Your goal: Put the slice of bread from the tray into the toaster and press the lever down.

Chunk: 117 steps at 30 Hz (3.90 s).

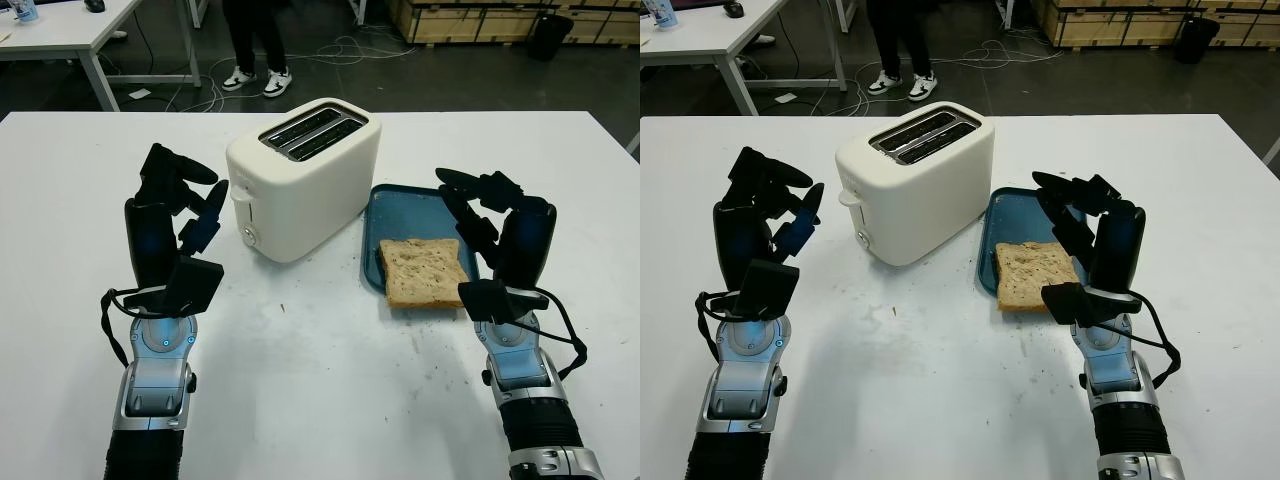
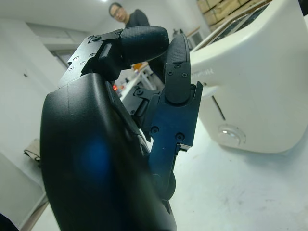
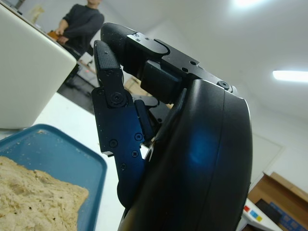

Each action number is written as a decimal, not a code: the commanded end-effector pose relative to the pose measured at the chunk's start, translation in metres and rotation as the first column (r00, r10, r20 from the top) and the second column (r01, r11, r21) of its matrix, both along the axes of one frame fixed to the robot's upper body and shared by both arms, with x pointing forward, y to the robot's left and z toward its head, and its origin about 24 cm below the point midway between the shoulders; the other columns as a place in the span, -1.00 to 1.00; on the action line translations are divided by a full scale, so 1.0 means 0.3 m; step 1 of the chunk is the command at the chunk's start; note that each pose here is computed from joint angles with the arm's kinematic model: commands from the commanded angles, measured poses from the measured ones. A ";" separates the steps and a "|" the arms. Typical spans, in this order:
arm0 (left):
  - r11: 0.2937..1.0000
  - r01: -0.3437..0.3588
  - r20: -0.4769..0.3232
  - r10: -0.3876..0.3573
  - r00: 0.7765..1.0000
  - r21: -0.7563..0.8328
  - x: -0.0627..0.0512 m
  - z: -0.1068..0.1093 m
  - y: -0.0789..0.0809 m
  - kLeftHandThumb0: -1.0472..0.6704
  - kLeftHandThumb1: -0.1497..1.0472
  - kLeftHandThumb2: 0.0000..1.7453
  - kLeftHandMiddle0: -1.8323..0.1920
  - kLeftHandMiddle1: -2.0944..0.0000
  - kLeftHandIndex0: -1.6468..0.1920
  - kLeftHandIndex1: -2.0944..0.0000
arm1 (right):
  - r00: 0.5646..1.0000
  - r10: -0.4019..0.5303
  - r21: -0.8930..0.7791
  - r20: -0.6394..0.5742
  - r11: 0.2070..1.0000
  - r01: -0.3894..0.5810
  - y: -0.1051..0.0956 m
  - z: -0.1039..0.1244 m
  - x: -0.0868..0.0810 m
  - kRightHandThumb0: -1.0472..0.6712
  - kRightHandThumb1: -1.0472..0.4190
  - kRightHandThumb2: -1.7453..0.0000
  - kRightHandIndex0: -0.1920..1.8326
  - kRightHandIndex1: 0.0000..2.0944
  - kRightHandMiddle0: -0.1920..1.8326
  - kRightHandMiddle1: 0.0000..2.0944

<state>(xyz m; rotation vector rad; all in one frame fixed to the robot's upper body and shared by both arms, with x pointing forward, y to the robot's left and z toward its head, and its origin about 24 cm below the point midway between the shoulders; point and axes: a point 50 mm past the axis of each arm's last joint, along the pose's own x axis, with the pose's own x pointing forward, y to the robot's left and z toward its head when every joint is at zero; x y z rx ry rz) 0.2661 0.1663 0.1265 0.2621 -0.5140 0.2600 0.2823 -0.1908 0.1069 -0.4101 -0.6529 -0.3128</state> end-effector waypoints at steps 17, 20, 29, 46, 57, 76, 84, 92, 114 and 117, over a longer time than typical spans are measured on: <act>1.000 0.014 0.022 -0.014 1.000 0.006 -0.005 0.000 -0.006 -0.12 0.79 -0.76 0.04 -0.67 0.37 -0.67 | 0.994 0.036 -0.516 -0.100 0.852 -0.082 -0.053 0.024 -0.129 -0.26 -0.70 1.00 -0.02 -0.31 0.20 -1.00; 1.000 0.014 0.015 -0.014 1.000 0.006 -0.006 -0.005 -0.007 -0.12 0.79 -0.75 0.05 -0.67 0.38 -0.67 | 0.987 -0.004 -0.687 -0.159 0.719 -0.108 -0.066 0.012 -0.199 -0.46 -0.67 1.00 -0.05 -0.84 -0.04 -1.00; 1.000 0.017 0.017 -0.017 1.000 0.000 -0.003 -0.002 -0.017 -0.12 0.79 -0.75 0.04 -0.67 0.38 -0.67 | 0.953 -0.085 -0.833 -0.292 0.512 -0.209 -0.069 -0.054 -0.266 -0.69 -0.60 1.00 -0.33 -1.00 -0.35 -1.00; 1.000 0.029 0.008 -0.029 1.000 -0.001 -0.008 -0.014 -0.024 -0.13 0.79 -0.74 0.03 -0.67 0.37 -0.67 | 0.934 -0.265 -0.921 -0.240 0.366 -0.133 -0.110 -0.251 -0.162 -0.43 -0.59 1.00 -0.43 -0.97 -0.45 -0.97; 0.999 0.035 0.006 -0.035 0.999 -0.002 -0.008 -0.013 -0.028 -0.16 0.79 -0.73 0.04 -0.67 0.37 -0.67 | 0.955 -0.218 -0.925 -0.203 0.362 -0.113 -0.106 -0.293 -0.137 -0.25 -0.63 0.99 -0.32 -0.95 -0.35 -0.97; 1.000 0.026 0.026 -0.025 0.999 -0.005 -0.009 -0.003 -0.024 -0.15 0.79 -0.72 0.05 -0.67 0.38 -0.67 | 0.973 -0.167 -0.966 -0.157 0.233 -0.116 -0.030 -0.298 -0.115 -0.31 -0.82 0.85 -0.09 0.66 -0.04 0.18; 1.000 0.024 0.023 -0.024 0.999 -0.011 -0.011 -0.001 -0.026 -0.16 0.79 -0.73 0.05 -0.67 0.38 -0.67 | 0.960 -0.193 -0.969 -0.201 0.185 -0.166 -0.019 -0.277 -0.122 -0.37 -0.83 0.74 -0.04 0.66 0.00 0.14; 0.999 0.033 0.020 -0.033 0.999 -0.002 -0.010 0.002 -0.030 -0.16 0.79 -0.72 0.06 -0.67 0.38 -0.67 | 0.986 -0.136 -0.963 -0.095 0.264 -0.056 -0.016 -0.177 -0.117 -0.29 -0.83 0.85 -0.04 0.67 -0.13 0.45; 1.000 0.026 0.025 -0.026 0.999 -0.001 -0.008 -0.001 -0.032 -0.16 0.79 -0.72 0.03 -0.67 0.37 -0.67 | 0.988 0.079 -0.826 0.134 0.559 0.068 -0.044 0.215 -0.024 -0.22 -0.81 0.99 0.03 0.64 0.28 -0.30; 1.000 0.026 0.020 -0.026 0.999 -0.005 -0.009 -0.002 -0.034 -0.15 0.79 -0.72 0.04 -0.67 0.37 -0.67 | 0.984 0.108 -0.824 0.141 0.564 0.056 -0.044 0.261 0.014 -0.21 -0.82 0.97 0.02 0.64 0.30 -0.34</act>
